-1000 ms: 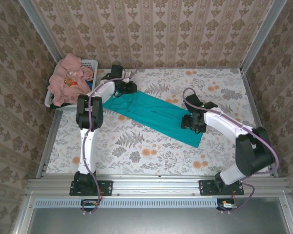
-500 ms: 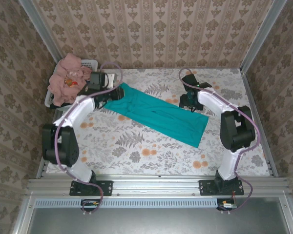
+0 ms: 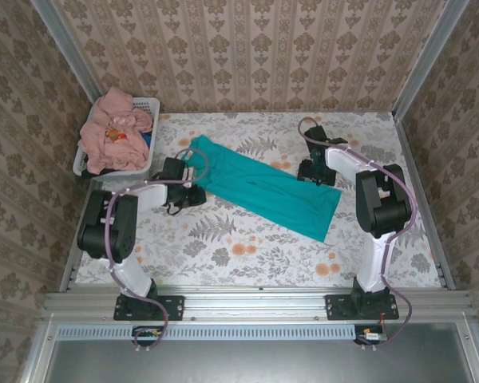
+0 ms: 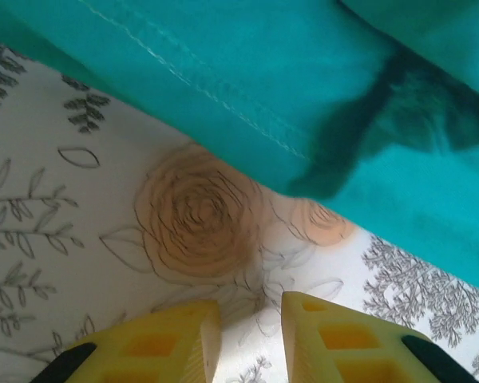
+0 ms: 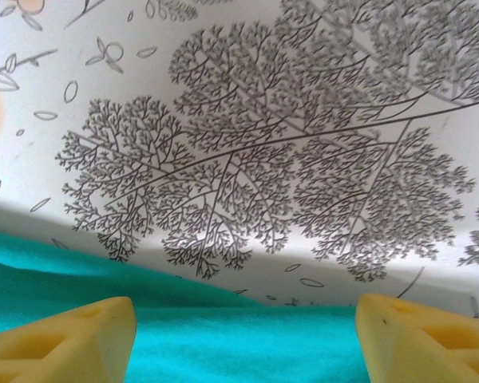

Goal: Fold and stack the t-shirts

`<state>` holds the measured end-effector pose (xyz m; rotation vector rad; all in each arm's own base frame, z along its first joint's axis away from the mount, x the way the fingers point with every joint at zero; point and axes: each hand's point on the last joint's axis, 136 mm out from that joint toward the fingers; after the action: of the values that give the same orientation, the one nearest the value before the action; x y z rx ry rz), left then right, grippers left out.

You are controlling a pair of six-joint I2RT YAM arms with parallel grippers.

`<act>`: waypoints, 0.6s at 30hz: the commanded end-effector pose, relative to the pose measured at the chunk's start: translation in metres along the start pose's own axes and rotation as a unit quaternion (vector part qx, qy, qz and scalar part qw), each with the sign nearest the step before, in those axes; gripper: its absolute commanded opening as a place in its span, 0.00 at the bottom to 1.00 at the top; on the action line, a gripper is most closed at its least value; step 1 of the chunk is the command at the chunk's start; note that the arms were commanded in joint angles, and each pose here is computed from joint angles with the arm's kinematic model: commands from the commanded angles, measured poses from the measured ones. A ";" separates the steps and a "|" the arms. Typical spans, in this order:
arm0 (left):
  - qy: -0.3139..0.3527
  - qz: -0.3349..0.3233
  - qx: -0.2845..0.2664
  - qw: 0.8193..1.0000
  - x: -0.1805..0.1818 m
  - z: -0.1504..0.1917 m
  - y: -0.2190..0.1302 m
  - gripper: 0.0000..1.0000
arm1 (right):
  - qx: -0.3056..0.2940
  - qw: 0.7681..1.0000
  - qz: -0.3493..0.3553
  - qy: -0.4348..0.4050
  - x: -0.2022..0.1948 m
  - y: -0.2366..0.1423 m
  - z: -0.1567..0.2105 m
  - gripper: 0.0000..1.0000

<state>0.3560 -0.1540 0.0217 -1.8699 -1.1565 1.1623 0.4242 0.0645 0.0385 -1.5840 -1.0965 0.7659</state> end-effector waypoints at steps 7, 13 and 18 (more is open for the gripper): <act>0.024 0.024 -0.048 0.998 0.000 -0.100 0.036 0.28 | 0.036 0.999 -0.010 0.012 -0.013 -0.013 0.059 0.75; 0.046 0.054 -0.063 0.996 -0.007 -0.153 0.061 0.27 | 0.051 0.998 -0.024 0.003 -0.001 -0.028 0.118 0.75; 0.054 0.085 -0.068 0.993 -0.028 -0.170 0.087 0.25 | 0.049 0.999 -0.019 -0.011 0.007 -0.037 0.158 0.75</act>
<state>0.4564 -0.1957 0.0225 -1.8263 -0.9430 1.3625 0.2914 0.1270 0.0268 -1.4532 -1.1205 0.8486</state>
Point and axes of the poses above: each hand's point on the last joint's axis, 136 mm out from that joint toward the fingers, its own y axis out along the fingers, its own x axis along the line the jaws close on, z = x × y, and after that the axes turned 8 degrees about y, right-handed
